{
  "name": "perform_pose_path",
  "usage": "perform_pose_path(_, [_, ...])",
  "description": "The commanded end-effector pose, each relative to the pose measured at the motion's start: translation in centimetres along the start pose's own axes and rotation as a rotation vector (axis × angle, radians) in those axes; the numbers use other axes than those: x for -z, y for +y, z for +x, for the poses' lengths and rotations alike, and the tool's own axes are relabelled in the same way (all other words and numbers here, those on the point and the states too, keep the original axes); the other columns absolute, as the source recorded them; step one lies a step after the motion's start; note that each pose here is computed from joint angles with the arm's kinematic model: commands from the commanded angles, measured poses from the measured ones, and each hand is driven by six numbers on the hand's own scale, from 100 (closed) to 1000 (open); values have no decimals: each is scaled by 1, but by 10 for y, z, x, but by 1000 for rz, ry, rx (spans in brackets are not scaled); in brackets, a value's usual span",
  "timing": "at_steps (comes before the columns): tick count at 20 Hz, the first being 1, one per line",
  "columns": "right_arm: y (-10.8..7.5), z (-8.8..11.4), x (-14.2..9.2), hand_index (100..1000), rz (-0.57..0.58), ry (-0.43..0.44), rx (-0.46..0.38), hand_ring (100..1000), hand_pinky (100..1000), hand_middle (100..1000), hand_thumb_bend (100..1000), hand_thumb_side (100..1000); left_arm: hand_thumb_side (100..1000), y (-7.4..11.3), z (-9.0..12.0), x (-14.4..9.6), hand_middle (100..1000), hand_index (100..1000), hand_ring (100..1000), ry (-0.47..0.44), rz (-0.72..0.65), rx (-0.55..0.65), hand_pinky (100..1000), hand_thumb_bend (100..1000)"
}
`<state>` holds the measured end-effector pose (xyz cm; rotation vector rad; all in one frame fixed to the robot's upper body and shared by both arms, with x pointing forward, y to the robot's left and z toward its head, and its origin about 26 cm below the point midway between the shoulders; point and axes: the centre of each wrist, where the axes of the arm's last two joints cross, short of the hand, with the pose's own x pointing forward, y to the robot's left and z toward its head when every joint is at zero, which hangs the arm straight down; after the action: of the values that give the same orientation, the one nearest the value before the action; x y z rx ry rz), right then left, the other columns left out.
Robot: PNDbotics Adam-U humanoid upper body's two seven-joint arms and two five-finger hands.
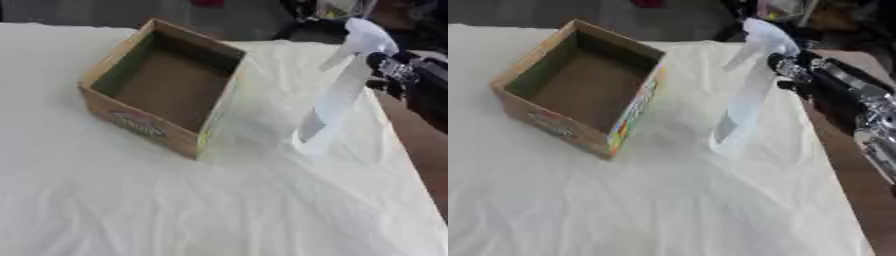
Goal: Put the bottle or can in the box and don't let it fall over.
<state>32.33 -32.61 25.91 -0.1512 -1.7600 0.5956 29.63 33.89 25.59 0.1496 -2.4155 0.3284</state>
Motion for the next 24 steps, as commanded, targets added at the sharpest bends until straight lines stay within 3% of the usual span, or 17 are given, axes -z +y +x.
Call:
perform_pose_path(1, [-10, 8, 1, 1000, -11, 2, -54, 1000, 1000, 1000, 100, 729, 612, -3, 10, 5, 1000, 743, 1000, -37, -29, 5, 1000, 371])
perform_pose_path(9, [-10, 6, 7, 994, -10, 20, -56, 1000, 1000, 1000, 100, 751, 614, -5, 11, 6, 1000, 743, 1000, -41, -33, -5, 1000, 369])
perform_pose_path(16, [-10, 4, 9, 966, -17, 33, -52, 1000, 1000, 1000, 100, 705, 613, -5, 11, 7, 1000, 741, 1000, -43, -35, -7, 1000, 369])
perform_pose_path(24, [-3, 4, 14, 948, 8, 28, -9, 1000, 1000, 1000, 100, 721, 612, -6, 11, 7, 1000, 739, 1000, -43, -35, -10, 1000, 369])
